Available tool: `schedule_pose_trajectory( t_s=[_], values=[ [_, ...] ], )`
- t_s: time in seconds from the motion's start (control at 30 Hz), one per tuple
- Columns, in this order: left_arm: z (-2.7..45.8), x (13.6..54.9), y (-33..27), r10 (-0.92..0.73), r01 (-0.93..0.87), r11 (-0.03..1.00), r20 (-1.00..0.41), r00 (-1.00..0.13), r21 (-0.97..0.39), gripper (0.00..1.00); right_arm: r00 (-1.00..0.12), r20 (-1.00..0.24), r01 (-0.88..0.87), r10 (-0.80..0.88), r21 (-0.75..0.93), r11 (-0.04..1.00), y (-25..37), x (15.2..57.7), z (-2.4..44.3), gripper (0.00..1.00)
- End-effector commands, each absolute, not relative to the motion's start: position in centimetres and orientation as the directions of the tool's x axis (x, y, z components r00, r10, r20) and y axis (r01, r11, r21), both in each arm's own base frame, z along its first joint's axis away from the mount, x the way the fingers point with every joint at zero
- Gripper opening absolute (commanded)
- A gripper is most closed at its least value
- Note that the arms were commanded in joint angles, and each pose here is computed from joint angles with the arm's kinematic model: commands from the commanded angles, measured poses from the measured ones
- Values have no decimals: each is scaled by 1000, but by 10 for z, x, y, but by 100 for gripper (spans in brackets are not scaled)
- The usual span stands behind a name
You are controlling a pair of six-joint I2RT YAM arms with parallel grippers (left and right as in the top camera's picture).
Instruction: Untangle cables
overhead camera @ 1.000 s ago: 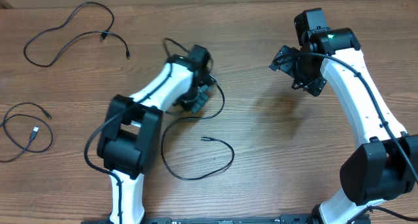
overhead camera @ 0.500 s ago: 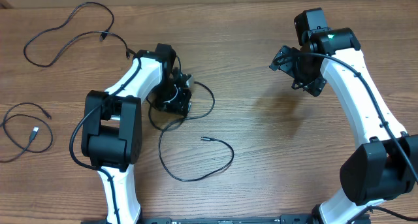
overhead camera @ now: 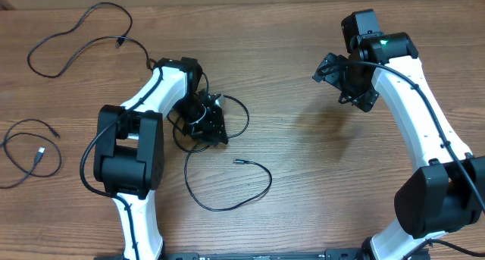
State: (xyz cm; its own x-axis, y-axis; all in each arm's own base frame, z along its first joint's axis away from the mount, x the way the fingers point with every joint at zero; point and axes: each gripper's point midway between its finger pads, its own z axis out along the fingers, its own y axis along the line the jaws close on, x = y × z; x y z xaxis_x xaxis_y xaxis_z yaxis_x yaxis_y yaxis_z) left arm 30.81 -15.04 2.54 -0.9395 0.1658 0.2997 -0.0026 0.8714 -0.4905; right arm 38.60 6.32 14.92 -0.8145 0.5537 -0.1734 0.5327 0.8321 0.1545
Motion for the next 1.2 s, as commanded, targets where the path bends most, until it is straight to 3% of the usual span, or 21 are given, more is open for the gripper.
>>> schedule_pose_trajectory(
  t_s=[0.0, 0.1, 0.57, 0.73, 0.83, 0.97, 1.17],
  values=[
    [22, 312, -143, 150, -9, 888, 308, -940, -459, 99, -816, -174, 531, 552, 154, 833, 62, 386, 149, 100],
    [18, 306, -130, 154, 13, 920, 332, -930, -391, 100, -815, -173, 531, 552, 155, 833, 62, 386, 149, 100],
    [26, 273, -158, 257, 86, 916, 405, -877, -393, 100, -815, -173, 531, 552, 155, 833, 62, 386, 149, 100],
    [24, 265, -177, 304, 148, 914, 397, -866, -379, 93, -815, -173, 531, 552, 155, 833, 62, 386, 149, 100],
    [17, 266, -187, 256, 133, 939, 390, -884, -316, 93, -816, -173, 531, 552, 155, 833, 62, 386, 149, 100],
    [6, 270, -188, 180, 141, 981, 353, -918, -133, 98, -816, -173, 531, 552, 155, 833, 62, 386, 149, 100],
    [0, 271, -190, 272, 286, 958, 290, -918, 7, 99, -815, -174, 531, 552, 154, 833, 62, 386, 149, 100]
  ],
)
